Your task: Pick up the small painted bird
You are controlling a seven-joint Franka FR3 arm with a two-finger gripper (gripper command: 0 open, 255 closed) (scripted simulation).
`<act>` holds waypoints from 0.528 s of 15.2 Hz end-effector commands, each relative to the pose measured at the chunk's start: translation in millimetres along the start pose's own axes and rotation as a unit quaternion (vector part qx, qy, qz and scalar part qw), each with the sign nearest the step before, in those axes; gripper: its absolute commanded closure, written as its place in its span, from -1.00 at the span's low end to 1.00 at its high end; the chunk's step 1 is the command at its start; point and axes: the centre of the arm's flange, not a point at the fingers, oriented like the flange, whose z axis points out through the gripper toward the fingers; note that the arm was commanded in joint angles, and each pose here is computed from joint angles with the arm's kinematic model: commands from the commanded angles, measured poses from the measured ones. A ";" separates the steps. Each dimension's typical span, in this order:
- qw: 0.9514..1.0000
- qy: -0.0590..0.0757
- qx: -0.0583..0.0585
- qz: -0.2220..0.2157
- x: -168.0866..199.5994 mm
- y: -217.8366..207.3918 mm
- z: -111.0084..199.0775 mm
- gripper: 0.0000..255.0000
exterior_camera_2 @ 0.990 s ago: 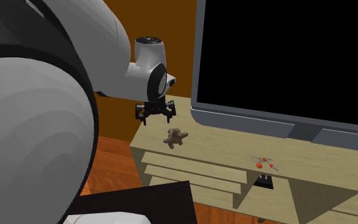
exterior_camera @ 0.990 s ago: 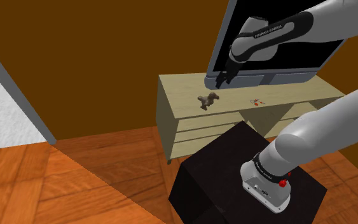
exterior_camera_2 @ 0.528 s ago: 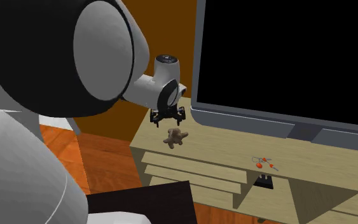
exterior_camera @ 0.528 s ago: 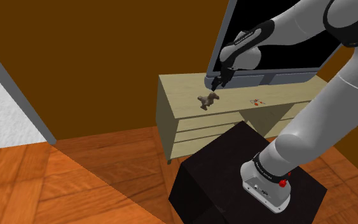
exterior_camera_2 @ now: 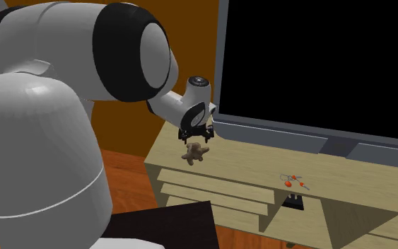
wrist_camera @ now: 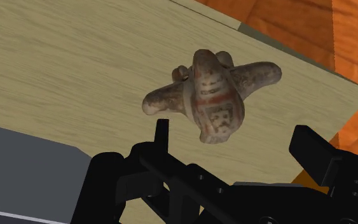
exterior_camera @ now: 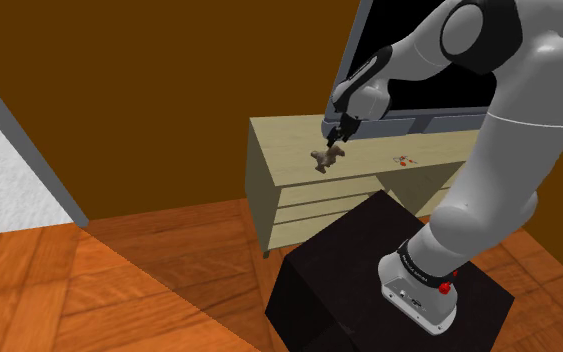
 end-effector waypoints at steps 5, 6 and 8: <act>1.000 0.001 0.000 0.001 -0.7 3.3 35.5 -1.00; 1.000 0.001 0.000 0.001 -1.3 3.4 40.8 -1.00; 1.000 0.001 0.000 0.001 -1.7 3.5 43.8 -1.00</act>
